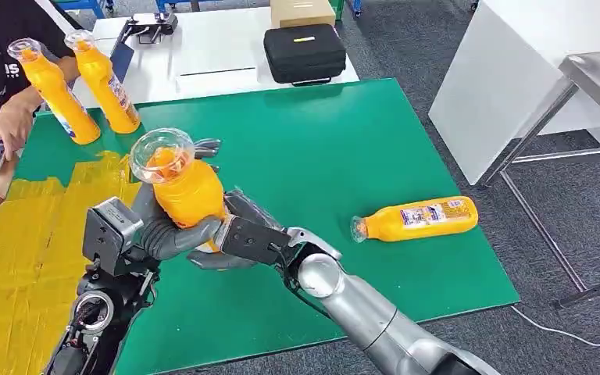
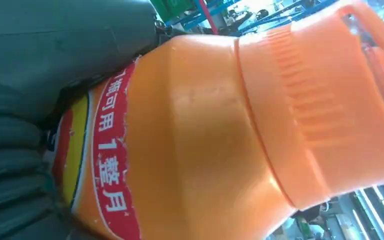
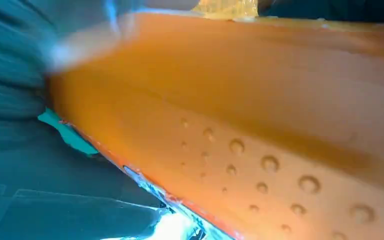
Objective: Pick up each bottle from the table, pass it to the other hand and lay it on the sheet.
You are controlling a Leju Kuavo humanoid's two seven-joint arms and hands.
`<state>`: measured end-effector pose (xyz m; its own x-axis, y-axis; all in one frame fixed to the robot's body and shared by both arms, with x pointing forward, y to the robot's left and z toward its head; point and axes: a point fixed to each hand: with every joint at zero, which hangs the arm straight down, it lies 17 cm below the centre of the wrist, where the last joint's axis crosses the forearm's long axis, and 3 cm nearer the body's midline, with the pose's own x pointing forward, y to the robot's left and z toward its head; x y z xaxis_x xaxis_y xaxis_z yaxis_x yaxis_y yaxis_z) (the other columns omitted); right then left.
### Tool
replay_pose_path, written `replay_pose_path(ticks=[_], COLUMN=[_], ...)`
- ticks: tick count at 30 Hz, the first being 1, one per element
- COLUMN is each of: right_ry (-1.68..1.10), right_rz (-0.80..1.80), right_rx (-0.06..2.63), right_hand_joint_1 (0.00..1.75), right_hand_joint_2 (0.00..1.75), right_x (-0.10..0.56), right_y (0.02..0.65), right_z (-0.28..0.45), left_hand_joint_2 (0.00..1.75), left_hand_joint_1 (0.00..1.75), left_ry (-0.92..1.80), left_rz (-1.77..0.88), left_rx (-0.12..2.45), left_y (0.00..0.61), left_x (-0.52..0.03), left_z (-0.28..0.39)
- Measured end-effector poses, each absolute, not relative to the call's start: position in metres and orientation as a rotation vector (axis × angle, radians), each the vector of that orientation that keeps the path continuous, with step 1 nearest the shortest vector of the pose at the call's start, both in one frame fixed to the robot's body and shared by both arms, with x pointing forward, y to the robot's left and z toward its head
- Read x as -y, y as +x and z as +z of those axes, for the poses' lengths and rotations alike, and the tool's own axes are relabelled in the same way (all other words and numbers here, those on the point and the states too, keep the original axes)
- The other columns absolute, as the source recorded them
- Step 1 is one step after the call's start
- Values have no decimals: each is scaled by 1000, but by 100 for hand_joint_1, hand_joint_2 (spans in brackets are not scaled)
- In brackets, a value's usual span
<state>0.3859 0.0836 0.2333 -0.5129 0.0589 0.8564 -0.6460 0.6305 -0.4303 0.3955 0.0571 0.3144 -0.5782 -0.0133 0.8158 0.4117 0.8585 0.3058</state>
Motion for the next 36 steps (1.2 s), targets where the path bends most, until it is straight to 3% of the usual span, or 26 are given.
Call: replay_pose_path(ticks=[12,13,14,21,30,34,36], right_ry=[432,428,419,341,244,58,-118], right_rz=[864,845,817,553,429,384,419], right_rx=[1930,1928,1925,1936,1974,2104,2182], right_hand_joint_1=[175,45,0,0,0,0,0], right_hand_joint_2=[175,175,175,175,175,175,175], right_x=[-75,-74,-69,-20,27,67,95], right_y=[395,397,400,419,436,436,430], right_z=[234,234,233,237,248,268,280], left_hand_joint_2=[175,175,175,175,175,175,175], left_hand_joint_1=[175,175,175,175,175,175,175], left_ry=[-299,-298,-295,-238,-195,19,248], left_rz=[-551,-545,-538,-461,-426,-379,-368], left_rx=[2120,2126,2135,2199,2208,2259,2295], left_y=[398,397,397,391,392,398,400], left_x=[-59,-60,-61,-76,-92,-120,-147], left_z=[315,316,318,333,334,337,337])
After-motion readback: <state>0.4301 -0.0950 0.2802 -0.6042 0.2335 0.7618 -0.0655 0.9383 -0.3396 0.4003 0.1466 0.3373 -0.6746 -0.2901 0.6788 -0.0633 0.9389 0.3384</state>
